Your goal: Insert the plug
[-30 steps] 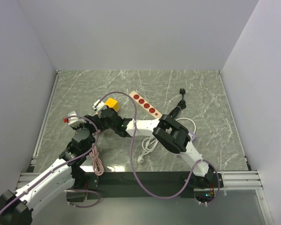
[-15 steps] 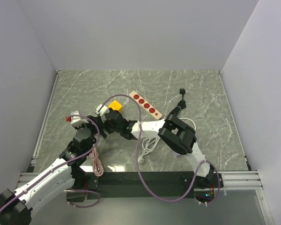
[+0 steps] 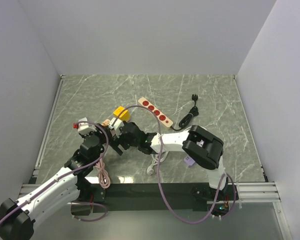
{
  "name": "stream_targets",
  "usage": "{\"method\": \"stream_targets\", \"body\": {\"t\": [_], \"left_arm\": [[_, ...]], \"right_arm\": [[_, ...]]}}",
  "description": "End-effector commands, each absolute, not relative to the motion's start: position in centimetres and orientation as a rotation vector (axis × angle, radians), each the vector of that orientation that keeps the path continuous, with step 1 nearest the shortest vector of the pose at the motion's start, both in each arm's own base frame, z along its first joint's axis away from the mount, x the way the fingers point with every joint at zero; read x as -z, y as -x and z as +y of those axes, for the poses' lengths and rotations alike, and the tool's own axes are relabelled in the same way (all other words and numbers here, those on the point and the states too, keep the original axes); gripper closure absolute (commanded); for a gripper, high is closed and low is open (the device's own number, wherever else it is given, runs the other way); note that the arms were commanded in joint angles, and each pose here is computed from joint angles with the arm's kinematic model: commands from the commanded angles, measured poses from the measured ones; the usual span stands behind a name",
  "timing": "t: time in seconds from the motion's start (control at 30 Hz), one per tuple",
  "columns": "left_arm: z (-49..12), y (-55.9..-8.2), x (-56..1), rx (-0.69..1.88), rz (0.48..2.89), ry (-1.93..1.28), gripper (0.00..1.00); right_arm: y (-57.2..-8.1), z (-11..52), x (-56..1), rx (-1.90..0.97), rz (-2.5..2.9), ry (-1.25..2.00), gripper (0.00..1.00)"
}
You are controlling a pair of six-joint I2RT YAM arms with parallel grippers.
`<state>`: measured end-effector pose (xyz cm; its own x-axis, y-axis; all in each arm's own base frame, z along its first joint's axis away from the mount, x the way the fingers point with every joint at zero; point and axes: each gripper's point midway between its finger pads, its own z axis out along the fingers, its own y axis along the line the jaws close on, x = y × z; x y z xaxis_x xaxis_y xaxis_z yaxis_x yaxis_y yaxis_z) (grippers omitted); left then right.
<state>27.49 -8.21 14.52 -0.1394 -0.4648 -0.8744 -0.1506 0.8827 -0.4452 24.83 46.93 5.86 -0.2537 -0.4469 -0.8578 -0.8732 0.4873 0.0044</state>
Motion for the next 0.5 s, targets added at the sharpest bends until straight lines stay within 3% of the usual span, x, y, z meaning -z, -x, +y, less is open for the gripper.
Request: {"method": "stream_targets", "body": {"t": [0.0,0.27,0.47], "left_arm": [[-8.4,-27.6,-15.5,0.296,1.697,0.466,0.38],[-8.9,-28.4,-15.9,0.295,1.687,0.441,0.38],[-11.6,-29.0,-16.3,0.380,1.673,0.276,0.39]], "right_arm": [[-25.1,46.9,-11.5,-0.668,1.761,1.001,0.04],[-24.7,40.9,-15.8,-0.573,1.756,0.883,0.03],[-25.1,35.7,-15.6,-0.414,1.925,0.689,0.02]]}}
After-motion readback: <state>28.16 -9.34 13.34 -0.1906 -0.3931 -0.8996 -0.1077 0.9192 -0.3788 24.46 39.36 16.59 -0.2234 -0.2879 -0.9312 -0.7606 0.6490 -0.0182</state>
